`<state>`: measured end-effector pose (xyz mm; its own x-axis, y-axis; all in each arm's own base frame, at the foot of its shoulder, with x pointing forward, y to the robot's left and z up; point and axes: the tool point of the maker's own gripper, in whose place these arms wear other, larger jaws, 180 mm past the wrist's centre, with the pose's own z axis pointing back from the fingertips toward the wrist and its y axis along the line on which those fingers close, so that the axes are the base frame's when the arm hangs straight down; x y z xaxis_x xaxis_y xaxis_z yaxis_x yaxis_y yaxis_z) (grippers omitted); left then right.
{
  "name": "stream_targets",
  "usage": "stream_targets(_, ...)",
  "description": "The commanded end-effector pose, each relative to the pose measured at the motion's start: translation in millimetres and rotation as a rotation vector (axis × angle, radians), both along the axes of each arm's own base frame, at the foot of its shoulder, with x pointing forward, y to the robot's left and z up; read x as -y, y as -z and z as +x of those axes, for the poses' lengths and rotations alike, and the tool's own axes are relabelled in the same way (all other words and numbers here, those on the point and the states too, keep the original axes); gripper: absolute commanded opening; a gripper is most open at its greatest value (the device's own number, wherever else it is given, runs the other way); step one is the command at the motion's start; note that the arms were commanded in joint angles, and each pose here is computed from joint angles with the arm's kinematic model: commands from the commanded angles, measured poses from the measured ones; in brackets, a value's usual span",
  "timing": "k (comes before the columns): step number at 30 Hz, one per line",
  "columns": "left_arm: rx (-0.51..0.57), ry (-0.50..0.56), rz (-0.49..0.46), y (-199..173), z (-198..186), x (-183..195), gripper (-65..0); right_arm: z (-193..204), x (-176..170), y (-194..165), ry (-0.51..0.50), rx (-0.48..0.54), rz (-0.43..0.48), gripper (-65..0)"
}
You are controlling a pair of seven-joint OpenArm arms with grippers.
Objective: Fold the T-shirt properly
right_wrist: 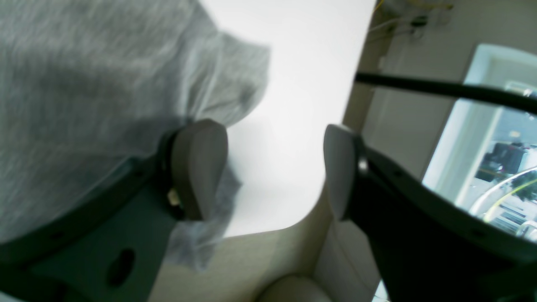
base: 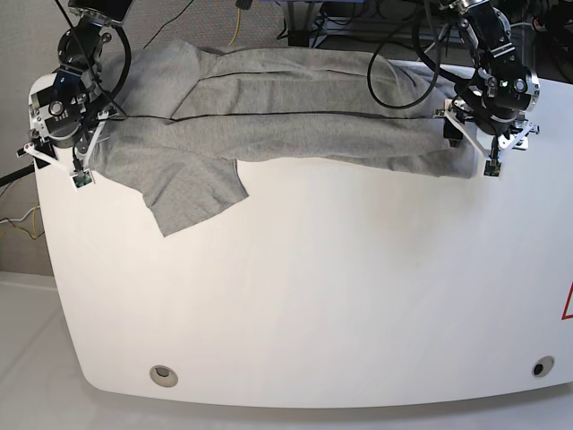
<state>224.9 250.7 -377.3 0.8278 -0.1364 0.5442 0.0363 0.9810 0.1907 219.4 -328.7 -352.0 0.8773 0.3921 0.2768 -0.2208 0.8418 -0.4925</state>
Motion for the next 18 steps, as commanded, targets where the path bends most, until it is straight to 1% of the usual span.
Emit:
stream_targets(1,0.027,0.006,0.011,-7.6,2.6,-1.5,-23.0,0.0,-2.1,-4.2,-0.008,0.018,-0.003,-26.8)
stream_targets(5,0.005,0.009,0.010,-2.3,-5.9,-0.9,-23.0,-9.5,-8.5,5.3,-0.008,-0.005,0.017,-27.0)
stream_targets(8,0.001,0.015,0.002,-0.3,-7.8,2.3,-23.1,-12.0,-19.2,12.4,-0.027,-0.001,0.049,-27.2)
stream_targets(10,-0.013,0.018,-0.015,4.9,-13.1,9.4,-24.7,-14.0,-24.8,16.1,-0.044,-0.005,0.063,-27.6)
stream_targets(12,-0.015,0.028,-0.028,8.0,-15.6,15.9,-32.2,-16.1,-28.2,18.8,-0.054,-0.014,0.069,-30.7)
stream_targets(14,0.000,0.044,-0.031,7.5,-14.6,20.4,-46.4,-16.6,-29.0,19.5,-0.056,-0.016,0.072,-38.5)
stream_targets(15,0.007,0.045,-0.031,6.7,-14.3,20.6,-51.5,-16.6,-29.0,19.5,-0.056,-0.016,0.072,-42.5)
stream_targets(16,0.018,0.046,-0.031,5.3,-12.9,20.3,-58.8,-16.6,-29.0,19.5,-0.056,-0.016,0.072,-49.3)
stream_targets(17,0.021,0.046,-0.031,4.9,-12.4,20.4,-64.0,-16.6,-29.0,19.5,-0.056,-0.016,0.072,-54.8)
stream_targets(18,0.020,0.046,-0.029,5.0,-12.5,20.2,-65.0,-16.6,-29.0,19.5,-0.056,-0.016,0.072,-58.7)
